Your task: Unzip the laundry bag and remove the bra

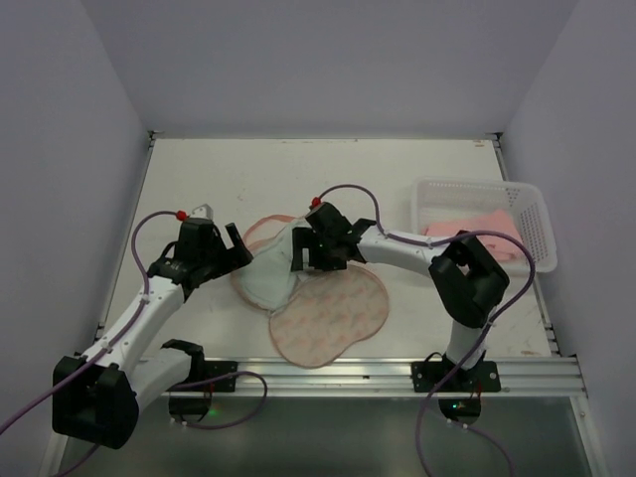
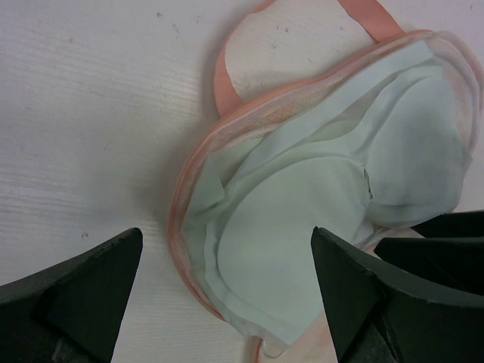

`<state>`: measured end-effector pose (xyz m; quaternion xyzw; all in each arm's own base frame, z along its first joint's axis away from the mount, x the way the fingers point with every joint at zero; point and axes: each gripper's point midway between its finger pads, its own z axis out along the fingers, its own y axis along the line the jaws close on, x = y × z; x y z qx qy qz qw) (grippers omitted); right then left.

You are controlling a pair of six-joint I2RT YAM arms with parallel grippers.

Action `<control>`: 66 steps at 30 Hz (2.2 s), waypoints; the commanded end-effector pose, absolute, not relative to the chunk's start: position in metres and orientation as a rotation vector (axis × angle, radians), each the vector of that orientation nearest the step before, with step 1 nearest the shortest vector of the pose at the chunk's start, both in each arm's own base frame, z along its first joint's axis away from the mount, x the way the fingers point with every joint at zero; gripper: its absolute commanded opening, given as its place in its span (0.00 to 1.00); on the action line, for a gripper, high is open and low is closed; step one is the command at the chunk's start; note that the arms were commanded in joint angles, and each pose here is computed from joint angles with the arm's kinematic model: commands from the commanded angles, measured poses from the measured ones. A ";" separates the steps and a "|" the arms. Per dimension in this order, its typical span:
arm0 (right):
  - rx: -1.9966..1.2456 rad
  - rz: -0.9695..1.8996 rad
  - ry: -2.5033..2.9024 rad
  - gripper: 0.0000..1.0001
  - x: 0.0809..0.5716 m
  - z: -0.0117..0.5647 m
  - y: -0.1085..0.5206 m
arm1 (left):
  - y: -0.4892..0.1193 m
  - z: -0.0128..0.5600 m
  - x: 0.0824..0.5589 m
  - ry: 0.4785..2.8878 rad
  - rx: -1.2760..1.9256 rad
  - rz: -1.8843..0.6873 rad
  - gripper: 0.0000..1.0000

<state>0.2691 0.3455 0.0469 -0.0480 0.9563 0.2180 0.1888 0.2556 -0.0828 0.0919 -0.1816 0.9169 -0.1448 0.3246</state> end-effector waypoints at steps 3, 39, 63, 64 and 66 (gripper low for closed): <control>-0.214 0.631 2.488 0.91 0.294 0.123 0.342 | -0.078 0.111 0.269 2.345 -0.443 -0.350 0.96; -0.566 0.700 2.436 0.69 0.384 0.061 0.334 | -0.073 0.100 0.247 2.374 -0.431 -0.339 0.96; -0.591 0.791 2.097 0.00 0.360 0.235 0.322 | -0.072 0.110 0.253 2.349 -0.410 -0.333 0.96; -0.576 0.774 2.082 0.00 0.359 0.245 0.316 | -0.072 0.113 0.254 2.341 -0.411 -0.330 0.96; -0.553 0.750 2.032 0.00 0.352 0.274 0.305 | -0.072 0.116 0.255 2.333 -0.408 -0.328 0.96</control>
